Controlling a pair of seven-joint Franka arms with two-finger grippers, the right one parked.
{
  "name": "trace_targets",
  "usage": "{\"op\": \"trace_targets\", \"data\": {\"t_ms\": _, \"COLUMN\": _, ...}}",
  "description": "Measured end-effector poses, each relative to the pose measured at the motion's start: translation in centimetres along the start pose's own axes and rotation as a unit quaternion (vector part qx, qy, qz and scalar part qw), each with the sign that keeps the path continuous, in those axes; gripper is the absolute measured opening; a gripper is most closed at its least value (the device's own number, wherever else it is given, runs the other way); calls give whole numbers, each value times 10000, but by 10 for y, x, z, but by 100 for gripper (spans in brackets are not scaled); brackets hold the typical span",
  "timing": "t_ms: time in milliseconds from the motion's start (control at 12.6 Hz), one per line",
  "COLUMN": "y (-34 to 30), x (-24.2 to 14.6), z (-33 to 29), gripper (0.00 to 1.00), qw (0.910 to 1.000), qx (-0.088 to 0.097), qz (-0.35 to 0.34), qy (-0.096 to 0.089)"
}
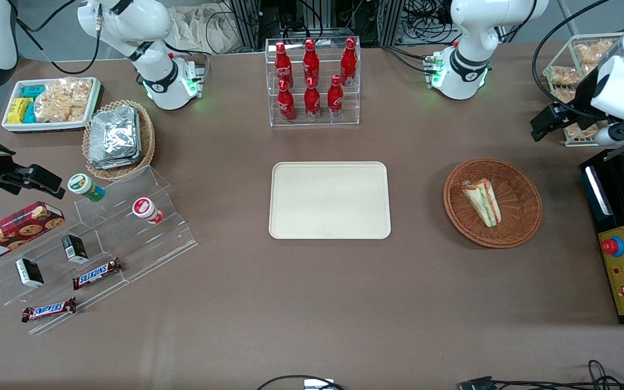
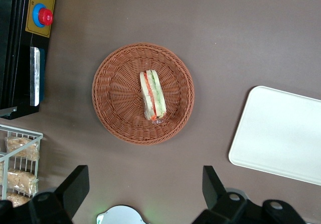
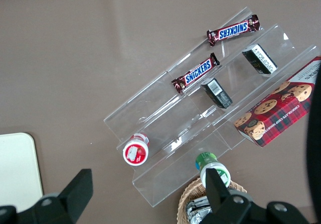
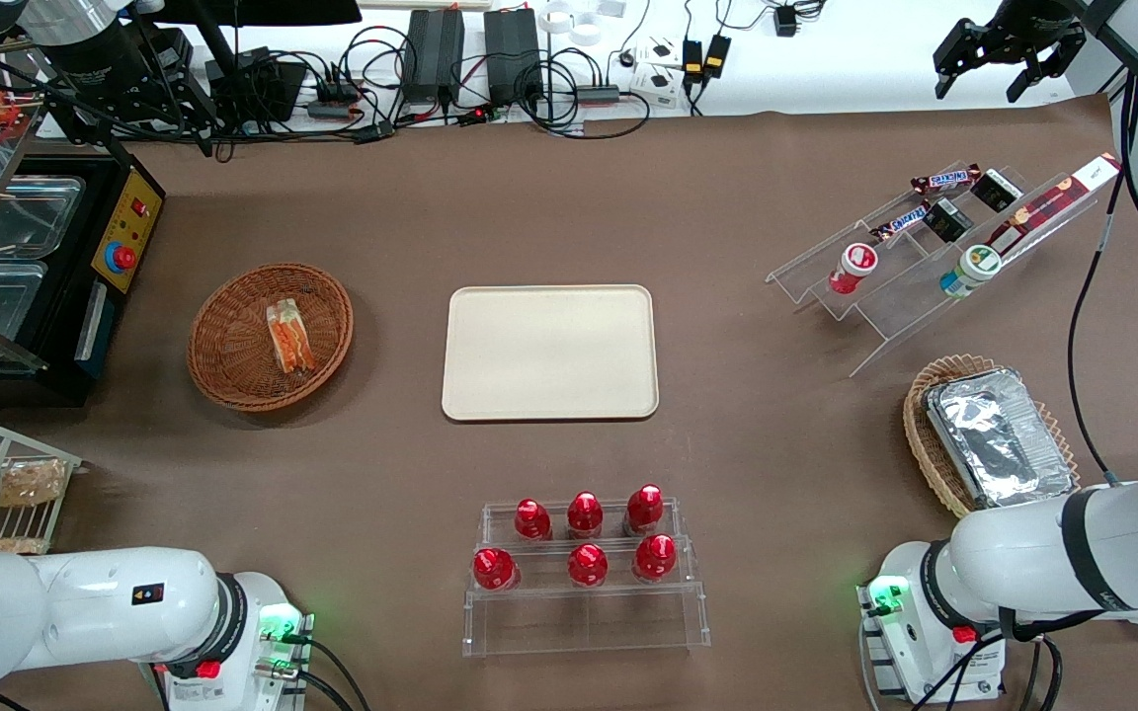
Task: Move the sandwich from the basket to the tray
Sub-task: 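Move the left gripper over the wrapped sandwich in the wicker basket, then lower the left gripper and close it on the sandwich's crust edge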
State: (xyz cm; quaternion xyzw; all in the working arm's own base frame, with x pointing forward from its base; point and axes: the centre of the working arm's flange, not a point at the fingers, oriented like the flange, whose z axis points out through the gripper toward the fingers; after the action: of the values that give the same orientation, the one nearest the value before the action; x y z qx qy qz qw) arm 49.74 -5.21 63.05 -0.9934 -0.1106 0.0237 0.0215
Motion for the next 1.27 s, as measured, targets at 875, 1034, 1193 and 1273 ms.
{"op": "trace_targets", "data": {"t_ms": 875, "y": -25, "x": 8, "z": 82, "gripper": 100, "qw": 9994, "qx": 65, "qz": -242, "qy": -225}}
{"op": "trace_targets", "data": {"t_ms": 1034, "y": -27, "x": 2, "z": 147, "gripper": 100, "qw": 9996, "qx": 36, "qz": -257, "qy": -81}}
{"op": "trace_targets", "data": {"t_ms": 1193, "y": -27, "x": -1, "z": 207, "gripper": 100, "qw": 9997, "qx": 4, "qz": -248, "qy": -39}}
{"op": "trace_targets", "data": {"t_ms": 1273, "y": -26, "x": 0, "z": 235, "gripper": 100, "qw": 9996, "qx": -16, "qz": -283, "qy": -50}}
